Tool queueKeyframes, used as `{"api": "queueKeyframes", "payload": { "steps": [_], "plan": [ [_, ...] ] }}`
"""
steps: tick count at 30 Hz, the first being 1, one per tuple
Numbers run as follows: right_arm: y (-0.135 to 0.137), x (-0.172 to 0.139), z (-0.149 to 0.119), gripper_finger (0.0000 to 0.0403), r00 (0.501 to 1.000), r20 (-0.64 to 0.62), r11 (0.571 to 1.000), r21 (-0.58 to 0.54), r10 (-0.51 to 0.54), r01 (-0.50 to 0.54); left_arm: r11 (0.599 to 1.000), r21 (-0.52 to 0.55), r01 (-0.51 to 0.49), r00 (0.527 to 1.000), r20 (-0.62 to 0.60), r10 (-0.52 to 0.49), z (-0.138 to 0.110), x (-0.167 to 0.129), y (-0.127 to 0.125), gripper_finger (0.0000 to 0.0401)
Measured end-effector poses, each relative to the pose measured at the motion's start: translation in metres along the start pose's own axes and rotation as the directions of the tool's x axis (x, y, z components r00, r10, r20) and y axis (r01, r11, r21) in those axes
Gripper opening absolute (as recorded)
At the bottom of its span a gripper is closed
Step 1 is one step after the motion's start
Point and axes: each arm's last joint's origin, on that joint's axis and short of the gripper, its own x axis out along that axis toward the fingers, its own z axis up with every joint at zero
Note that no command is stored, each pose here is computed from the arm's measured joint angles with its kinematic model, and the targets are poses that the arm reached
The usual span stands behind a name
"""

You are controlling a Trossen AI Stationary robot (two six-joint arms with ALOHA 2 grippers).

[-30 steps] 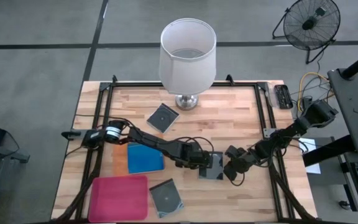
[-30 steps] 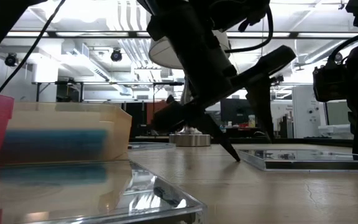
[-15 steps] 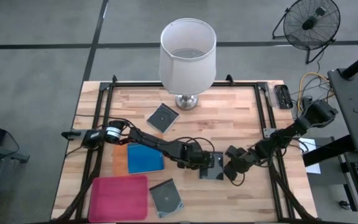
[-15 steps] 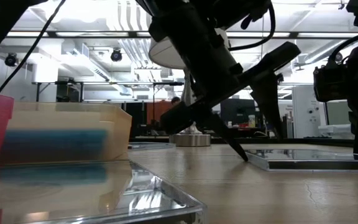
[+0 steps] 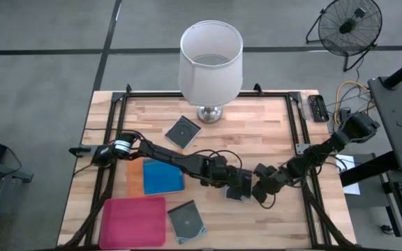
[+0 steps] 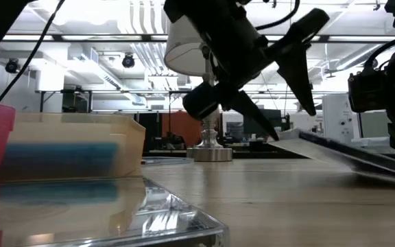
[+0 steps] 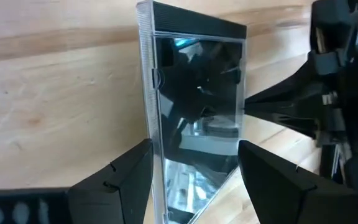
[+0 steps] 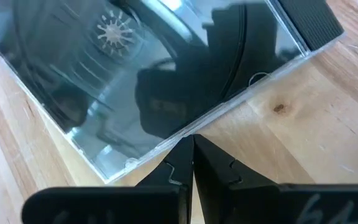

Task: Pick & place jewel cases by type
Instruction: Put the middle black cd case into the pink bin

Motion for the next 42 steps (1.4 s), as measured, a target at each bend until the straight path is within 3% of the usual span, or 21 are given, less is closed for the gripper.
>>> {"api": "queueKeyframes", "payload": {
  "steps": [28, 29, 31, 33, 35, 42],
  "plan": [
    [-0.001, 0.001, 0.0, 0.0008, 1.0, 0.013, 1.0, 0.006, 0.002, -0.002, 1.0, -0.005, 0.029, 1.0, 0.005, -0.029, 0.0, -0.004, -0.008, 0.0208],
    [-0.002, 0.001, 0.0, 0.0008, 1.0, 0.014, 1.0, 0.01, 0.002, -0.002, 0.999, -0.007, 0.04, 0.999, 0.005, -0.04, 0.0, -0.005, -0.01, 0.0208],
    [-0.001, 0.001, 0.0, 0.0008, 1.0, 0.021, 1.0, 0.022, 0.012, -0.012, 0.986, -0.025, 0.166, 0.986, -0.013, -0.167, 0.0, -0.008, -0.025, 0.0208],
    [-0.002, 0.001, 0.0, 0.0008, 0.999, 0.027, 0.999, 0.025, 0.021, -0.021, 0.989, -0.017, 0.15, 0.989, -0.011, -0.15, -0.001, -0.007, -0.022, 0.0208],
    [-0.002, 0.002, 0.001, 0.0008, 0.999, 0.033, 0.999, 0.029, 0.03, -0.03, 0.977, -0.024, 0.213, 0.977, -0.009, -0.214, -0.001, -0.008, -0.028, 0.0208],
    [-0.003, 0.003, 0.001, 0.0008, 0.998, 0.042, 0.998, 0.043, 0.043, -0.045, 0.986, -0.016, 0.165, 0.986, -0.004, -0.165, -0.001, -0.004, -0.021, 0.0208]
  ]
}}
